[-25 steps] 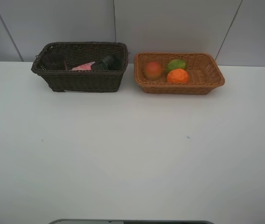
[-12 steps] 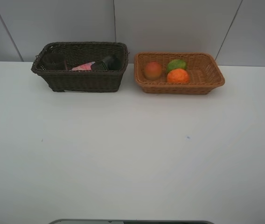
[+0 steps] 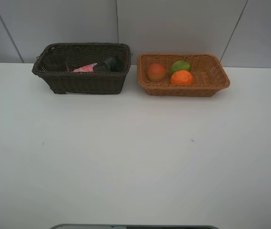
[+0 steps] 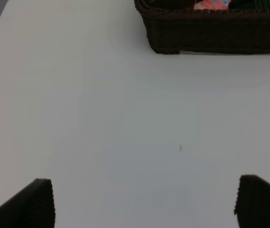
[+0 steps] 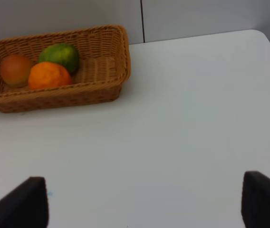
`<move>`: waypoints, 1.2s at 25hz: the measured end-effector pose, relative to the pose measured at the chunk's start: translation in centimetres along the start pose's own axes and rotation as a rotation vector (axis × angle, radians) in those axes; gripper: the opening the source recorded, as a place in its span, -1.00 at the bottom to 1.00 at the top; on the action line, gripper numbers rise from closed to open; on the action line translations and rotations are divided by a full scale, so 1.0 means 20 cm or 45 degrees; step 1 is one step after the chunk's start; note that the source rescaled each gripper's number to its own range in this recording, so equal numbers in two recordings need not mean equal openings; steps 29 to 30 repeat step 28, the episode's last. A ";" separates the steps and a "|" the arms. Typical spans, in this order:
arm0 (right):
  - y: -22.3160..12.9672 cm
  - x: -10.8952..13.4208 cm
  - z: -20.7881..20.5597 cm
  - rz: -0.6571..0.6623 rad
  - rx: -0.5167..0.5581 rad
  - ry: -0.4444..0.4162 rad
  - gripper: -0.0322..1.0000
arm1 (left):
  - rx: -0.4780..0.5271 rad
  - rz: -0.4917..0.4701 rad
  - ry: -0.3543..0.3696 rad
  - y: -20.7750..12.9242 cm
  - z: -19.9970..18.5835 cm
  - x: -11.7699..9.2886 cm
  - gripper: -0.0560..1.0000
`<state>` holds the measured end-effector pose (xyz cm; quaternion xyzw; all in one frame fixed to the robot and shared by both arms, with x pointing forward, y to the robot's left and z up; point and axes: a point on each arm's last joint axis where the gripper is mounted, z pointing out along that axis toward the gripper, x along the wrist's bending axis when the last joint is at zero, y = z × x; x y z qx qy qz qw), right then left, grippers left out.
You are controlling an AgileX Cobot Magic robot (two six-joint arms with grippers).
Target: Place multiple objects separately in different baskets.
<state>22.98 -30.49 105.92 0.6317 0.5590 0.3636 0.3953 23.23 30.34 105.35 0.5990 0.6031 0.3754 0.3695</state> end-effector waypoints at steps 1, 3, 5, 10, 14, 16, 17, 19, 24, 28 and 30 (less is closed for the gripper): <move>0.00 0.00 0.00 0.000 0.000 0.000 0.67 | 0.000 0.000 0.000 0.00 0.00 0.00 0.96; 0.00 0.00 0.00 0.000 0.000 0.000 0.67 | 0.000 0.000 0.000 0.00 0.00 0.00 0.96; 0.00 0.00 0.00 0.000 0.000 0.000 0.67 | 0.000 0.000 0.000 0.00 0.00 0.00 0.96; 0.00 0.00 0.00 0.000 0.000 0.000 0.67 | 0.000 0.012 -0.023 0.00 0.00 0.00 0.96; 0.00 0.00 0.00 0.000 0.000 0.000 0.67 | 0.000 0.014 -0.028 0.00 0.00 0.00 0.96; 0.00 0.00 0.00 0.000 0.000 0.000 0.67 | 0.000 0.014 -0.028 0.00 0.00 0.00 0.96; 0.00 0.00 0.00 0.000 0.000 0.000 0.67 | 0.000 0.014 -0.028 0.00 0.00 0.00 0.96; 0.00 0.00 0.00 0.000 0.000 0.000 0.67 | 0.000 0.014 -0.028 0.00 0.00 0.00 0.96; 0.00 0.00 0.00 0.000 0.000 0.000 0.67 | 0.000 0.014 -0.028 0.00 0.00 0.00 0.96; 0.00 0.00 0.00 0.000 0.000 0.000 0.67 | 0.000 0.014 -0.028 0.00 0.00 0.00 0.96; 0.00 0.00 0.00 0.000 0.000 0.000 0.67 | 0.000 0.014 -0.028 0.00 0.00 0.00 0.96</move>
